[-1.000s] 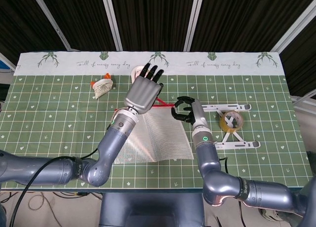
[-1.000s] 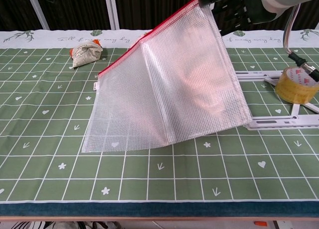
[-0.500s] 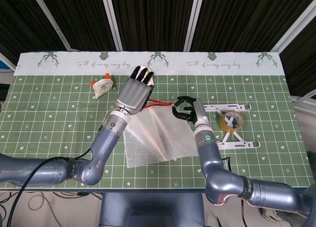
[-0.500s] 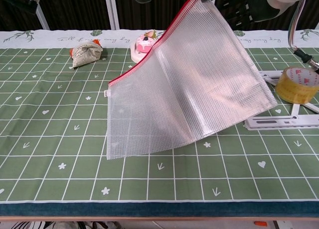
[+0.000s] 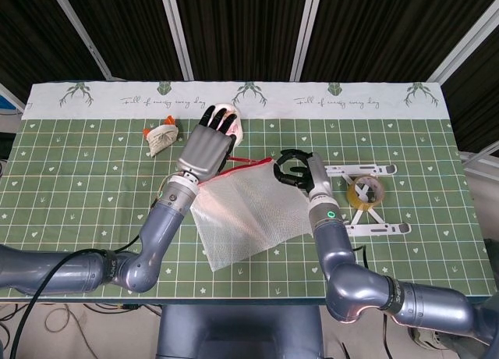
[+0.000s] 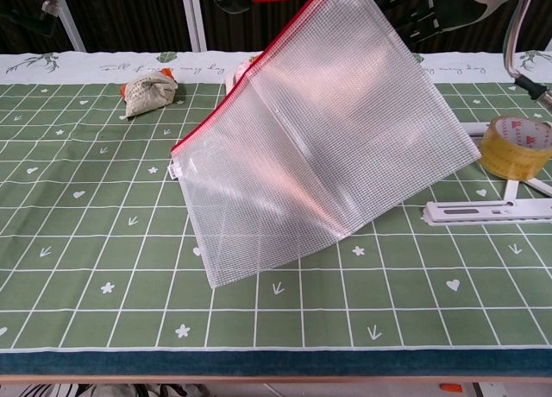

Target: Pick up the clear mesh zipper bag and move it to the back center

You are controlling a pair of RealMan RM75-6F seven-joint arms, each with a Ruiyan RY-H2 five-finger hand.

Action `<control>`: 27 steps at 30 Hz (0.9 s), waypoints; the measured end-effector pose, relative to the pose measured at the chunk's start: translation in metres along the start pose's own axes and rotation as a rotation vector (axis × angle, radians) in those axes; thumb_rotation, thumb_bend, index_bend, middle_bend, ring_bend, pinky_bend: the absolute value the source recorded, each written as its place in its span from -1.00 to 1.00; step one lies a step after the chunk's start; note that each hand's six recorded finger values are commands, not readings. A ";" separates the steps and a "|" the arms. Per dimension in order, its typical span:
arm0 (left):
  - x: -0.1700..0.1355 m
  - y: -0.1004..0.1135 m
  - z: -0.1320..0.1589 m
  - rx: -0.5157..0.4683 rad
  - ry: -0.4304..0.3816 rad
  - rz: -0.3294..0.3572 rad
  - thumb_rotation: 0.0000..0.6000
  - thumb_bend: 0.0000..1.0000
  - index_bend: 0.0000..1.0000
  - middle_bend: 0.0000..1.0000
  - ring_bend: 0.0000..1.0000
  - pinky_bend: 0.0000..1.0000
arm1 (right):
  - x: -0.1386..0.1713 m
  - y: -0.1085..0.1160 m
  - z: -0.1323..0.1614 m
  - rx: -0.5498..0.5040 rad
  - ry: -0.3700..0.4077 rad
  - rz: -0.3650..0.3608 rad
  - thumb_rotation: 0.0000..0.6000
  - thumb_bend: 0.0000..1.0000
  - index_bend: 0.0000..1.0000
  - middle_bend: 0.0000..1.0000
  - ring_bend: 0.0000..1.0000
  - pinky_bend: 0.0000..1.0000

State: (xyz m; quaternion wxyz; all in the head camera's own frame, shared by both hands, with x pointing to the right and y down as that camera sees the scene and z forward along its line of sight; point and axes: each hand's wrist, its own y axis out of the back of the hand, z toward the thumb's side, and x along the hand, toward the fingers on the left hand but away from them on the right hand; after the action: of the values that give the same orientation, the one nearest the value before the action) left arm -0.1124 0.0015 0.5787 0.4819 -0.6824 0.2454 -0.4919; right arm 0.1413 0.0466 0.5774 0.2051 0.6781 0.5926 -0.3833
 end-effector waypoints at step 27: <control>-0.033 -0.002 -0.085 0.031 0.131 -0.007 1.00 -0.14 0.16 -0.79 -1.00 -1.00 | -0.007 0.040 0.024 -0.017 0.034 -0.119 1.00 0.09 0.32 -0.46 -0.86 -0.53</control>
State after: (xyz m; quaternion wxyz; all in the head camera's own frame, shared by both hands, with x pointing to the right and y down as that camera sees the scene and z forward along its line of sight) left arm -0.2030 -0.0063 0.5709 0.4736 -0.6418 0.2663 -0.5411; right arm 0.1734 0.0161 0.5609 0.1778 0.6463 0.6385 -0.3781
